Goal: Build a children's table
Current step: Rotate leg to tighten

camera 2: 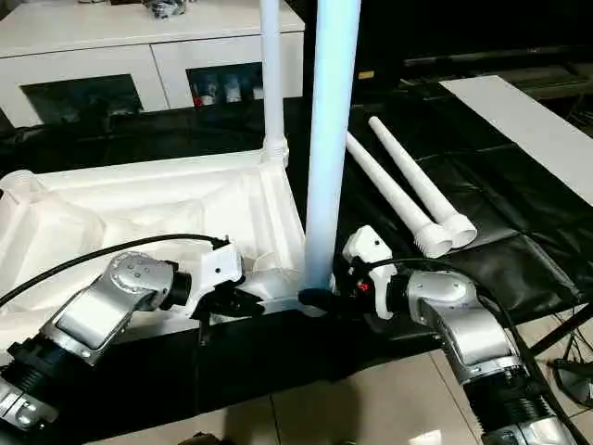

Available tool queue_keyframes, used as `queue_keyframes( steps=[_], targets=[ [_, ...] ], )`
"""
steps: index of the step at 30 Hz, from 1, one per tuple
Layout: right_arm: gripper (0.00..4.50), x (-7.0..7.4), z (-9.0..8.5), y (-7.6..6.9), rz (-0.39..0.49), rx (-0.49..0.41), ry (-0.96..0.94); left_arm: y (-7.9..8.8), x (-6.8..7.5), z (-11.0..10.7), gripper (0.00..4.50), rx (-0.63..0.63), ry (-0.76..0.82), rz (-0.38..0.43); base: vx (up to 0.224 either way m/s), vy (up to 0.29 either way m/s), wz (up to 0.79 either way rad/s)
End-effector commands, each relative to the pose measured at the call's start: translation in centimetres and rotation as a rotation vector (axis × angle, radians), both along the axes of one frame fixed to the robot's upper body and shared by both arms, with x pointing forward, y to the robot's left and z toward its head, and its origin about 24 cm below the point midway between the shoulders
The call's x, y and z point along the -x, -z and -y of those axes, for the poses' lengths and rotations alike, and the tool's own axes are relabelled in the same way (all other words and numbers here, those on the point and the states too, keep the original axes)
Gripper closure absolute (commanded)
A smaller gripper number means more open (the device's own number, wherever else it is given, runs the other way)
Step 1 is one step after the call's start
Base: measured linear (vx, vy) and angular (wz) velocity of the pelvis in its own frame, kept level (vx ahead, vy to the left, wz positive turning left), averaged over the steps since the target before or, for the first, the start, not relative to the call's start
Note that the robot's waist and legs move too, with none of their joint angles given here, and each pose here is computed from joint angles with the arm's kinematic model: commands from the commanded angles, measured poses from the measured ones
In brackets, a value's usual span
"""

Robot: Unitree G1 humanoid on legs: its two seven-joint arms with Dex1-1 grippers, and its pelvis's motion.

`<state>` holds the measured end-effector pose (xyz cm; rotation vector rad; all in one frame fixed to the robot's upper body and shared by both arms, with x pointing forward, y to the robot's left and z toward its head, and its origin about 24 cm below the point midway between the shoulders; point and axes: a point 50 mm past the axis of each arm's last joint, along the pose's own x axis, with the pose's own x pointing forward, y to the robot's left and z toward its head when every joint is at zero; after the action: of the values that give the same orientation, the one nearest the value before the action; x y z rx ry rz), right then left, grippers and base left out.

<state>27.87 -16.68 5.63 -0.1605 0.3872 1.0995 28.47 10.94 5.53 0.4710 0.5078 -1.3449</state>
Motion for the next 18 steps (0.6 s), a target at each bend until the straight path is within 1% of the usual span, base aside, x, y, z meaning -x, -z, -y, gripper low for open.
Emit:
queue_keyframes(
  steps=[1, 2, 3, 4, 5, 7, 8, 10, 11, 12, 13, 14, 15, 16, 17, 18],
  targets=[
    [1.79, 0.0, -0.4, 0.9, -0.023, 0.019, 0.009, 0.0, 0.3, 0.3, 4.5, -0.013, 0.026, 0.0, 0.0, 0.0, 0.0],
    [1.8, 0.0, -0.4, 1.0, -0.023, 0.022, 0.014, 0.0, 0.3, 0.3, 4.5, -0.013, 0.026, 0.0, 0.0, 0.0, 0.0],
    [1.81, -0.5, -0.4, 1.5, -0.008, 0.042, 0.077, 0.1, 0.2, 0.3, 4.5, -0.013, 0.009, 0.001, 0.0, 0.0, 0.0],
    [1.81, -0.7, -0.4, 1.6, -0.001, 0.048, 0.113, 0.2, 0.0, 0.3, 4.5, -0.013, -0.006, 0.006, 0.0, 0.0, 0.0],
    [1.81, -1.6, -0.7, 2.0, 0.025, 0.049, 0.227, 0.3, -0.5, 0.6, 4.5, -0.011, -0.069, 0.03, 0.0, 0.0, 0.0],
    [1.82, -2.7, -1.4, 2.5, 0.03, 0.021, 0.4, 0.5, -1.5, 1.2, 4.5, -0.006, -0.174, 0.066, 0.0, 0.0, 0.0],
    [1.82, -3.6, -1.9, 2.7, 0.048, 0.012, 0.521, 0.7, -1.9, 1.8, 4.5, -0.017, -0.222, 0.082, -0.054, 0.016, -0.11],
    [1.82, -4.6, -2.9, 3.2, 0.052, 0.015, 0.68, 1.1, -2.9, 2.9, 4.5, -0.033, -0.371, 0.104, -0.053, 0.019, -0.12],
    [1.82, -4.6, -2.9, 3.2, 0.052, 0.015, 0.68, 1.1, -2.9, 2.9, 4.5, -0.033, -0.371, 0.104, 0.0, 0.0, 0.0],
    [1.82, -5.3, -4.3, 3.5, 0.046, 0.022, 0.768, 1.2, -3.6, 4.0, 4.5, -0.043, -0.481, 0.129, 0.0, 0.0, 0.0],
    [1.82, -5.4, -4.7, 3.6, 0.046, 0.025, 0.789, 1.2, -3.8, 4.3, 4.5, -0.046, -0.5, 0.139, 0.0, 0.0, 0.0],
    [1.82, -5.8, -5.8, 3.7, 0.042, 0.027, 0.824, 1.0, -4.3, 5.2, 4.5, -0.03, -0.561, 0.17, -0.057, 0.028, -0.05],
    [1.83, -5.9, -6.3, 3.7, 0.04, 0.027, 0.834, 0.9, -4.5, 5.5, 4.5, -0.019, -0.588, 0.183, -0.057, 0.028, -0.05],
    [1.83, -6.1, -6.9, 3.7, 0.053, 0.048, 0.846, 0.8, -4.7, 6.1, 4.5, -0.008, -0.608, 0.191, 0.0, 0.0, 0.0],
    [1.83, -6.1, -6.9, 3.7, 0.053, 0.048, 0.846, 0.8, -4.7, 6.1, 4.5, -0.008, -0.608, 0.191, 0.0, 0.0, 0.0],
    [1.83, -6.3, -7.3, 3.6, 0.07, 0.062, 0.867, 0.8, -4.8, 6.5, 4.5, -0.006, -0.612, 0.197, 0.0, 0.0, 0.0]
  ],
)
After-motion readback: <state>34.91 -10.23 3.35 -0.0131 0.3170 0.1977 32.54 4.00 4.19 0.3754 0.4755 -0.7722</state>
